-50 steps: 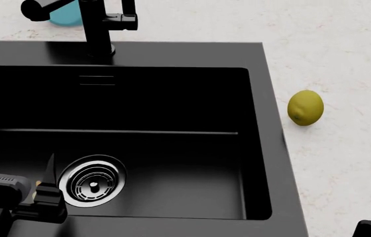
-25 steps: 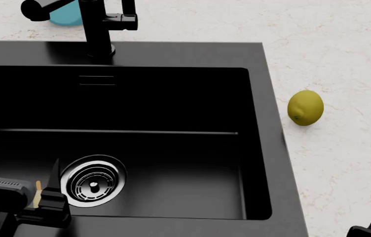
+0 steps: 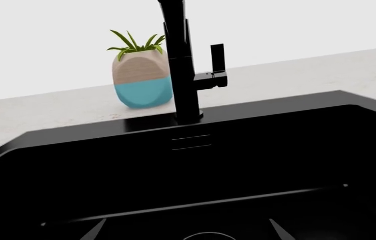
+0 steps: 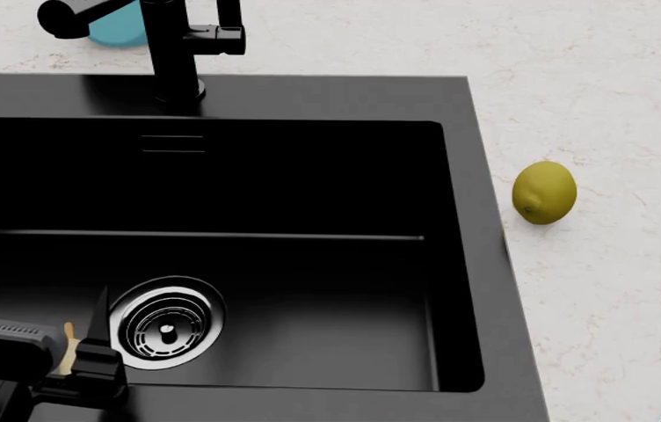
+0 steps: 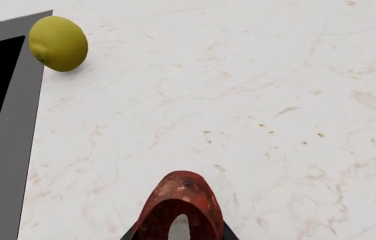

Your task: Pick the sweet potato from the counter and place it in the sink

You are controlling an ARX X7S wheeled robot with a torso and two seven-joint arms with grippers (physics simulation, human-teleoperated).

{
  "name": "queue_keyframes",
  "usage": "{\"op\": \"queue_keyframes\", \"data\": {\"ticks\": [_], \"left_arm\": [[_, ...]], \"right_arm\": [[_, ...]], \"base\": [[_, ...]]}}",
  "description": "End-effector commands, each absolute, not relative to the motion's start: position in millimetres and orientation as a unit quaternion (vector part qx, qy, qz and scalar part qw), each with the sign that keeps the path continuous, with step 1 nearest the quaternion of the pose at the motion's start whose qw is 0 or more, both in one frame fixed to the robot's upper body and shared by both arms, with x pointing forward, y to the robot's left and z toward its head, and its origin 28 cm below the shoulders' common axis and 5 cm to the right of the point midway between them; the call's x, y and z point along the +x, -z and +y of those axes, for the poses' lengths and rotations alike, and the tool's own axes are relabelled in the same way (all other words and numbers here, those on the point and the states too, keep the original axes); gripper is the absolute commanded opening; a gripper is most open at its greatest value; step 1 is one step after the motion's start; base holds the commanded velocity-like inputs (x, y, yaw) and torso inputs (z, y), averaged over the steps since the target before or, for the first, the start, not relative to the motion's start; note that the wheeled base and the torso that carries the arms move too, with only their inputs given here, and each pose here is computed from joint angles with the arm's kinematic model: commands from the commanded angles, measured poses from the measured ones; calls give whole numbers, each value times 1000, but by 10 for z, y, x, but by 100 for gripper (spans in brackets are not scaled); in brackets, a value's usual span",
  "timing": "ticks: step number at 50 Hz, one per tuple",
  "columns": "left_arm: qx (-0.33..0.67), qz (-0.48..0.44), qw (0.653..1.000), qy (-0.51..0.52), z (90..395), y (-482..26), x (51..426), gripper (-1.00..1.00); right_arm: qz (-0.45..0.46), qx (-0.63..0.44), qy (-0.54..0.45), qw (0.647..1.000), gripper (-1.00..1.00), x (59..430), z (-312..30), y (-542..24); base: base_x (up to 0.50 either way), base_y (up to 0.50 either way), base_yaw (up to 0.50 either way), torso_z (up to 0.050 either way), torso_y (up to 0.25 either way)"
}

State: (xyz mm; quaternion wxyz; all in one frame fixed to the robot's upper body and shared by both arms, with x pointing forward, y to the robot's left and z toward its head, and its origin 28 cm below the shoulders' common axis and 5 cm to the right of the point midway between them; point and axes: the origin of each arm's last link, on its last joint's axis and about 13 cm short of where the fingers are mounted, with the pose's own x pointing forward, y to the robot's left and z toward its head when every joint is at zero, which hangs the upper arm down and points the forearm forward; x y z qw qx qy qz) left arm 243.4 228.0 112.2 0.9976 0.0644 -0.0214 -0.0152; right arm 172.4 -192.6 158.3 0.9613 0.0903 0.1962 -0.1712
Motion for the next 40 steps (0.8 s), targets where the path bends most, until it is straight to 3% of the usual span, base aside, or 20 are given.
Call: {"op": "queue_keyframes", "data": {"ticks": [1,18,26,34,40], "left_arm": [[65,-20,998,13,2290,-1113,2421,100],[66,-25,997,15,2282,-1181,2434,100],[64,-27,997,17,2272,-1178,2437,100],[59,-26,998,19,2275,-1164,2435,100],[57,-26,998,22,2275,-1158,2423,100]], "right_arm": [[226,90,154,958,-100,1778,-1898,-1410],[96,-20,50,994,-100,1893,-1679,-2173],[74,-68,-21,995,-100,2241,-1486,-2581],[71,-45,-113,990,-100,2612,-1288,-2767],[124,-24,-158,979,-100,3025,-1098,-2928]], "base": [[0,0,0,0,0],[1,0,0,0,0],[0,0,0,0,0],[0,0,0,0,0],[0,0,0,0,0]]}}
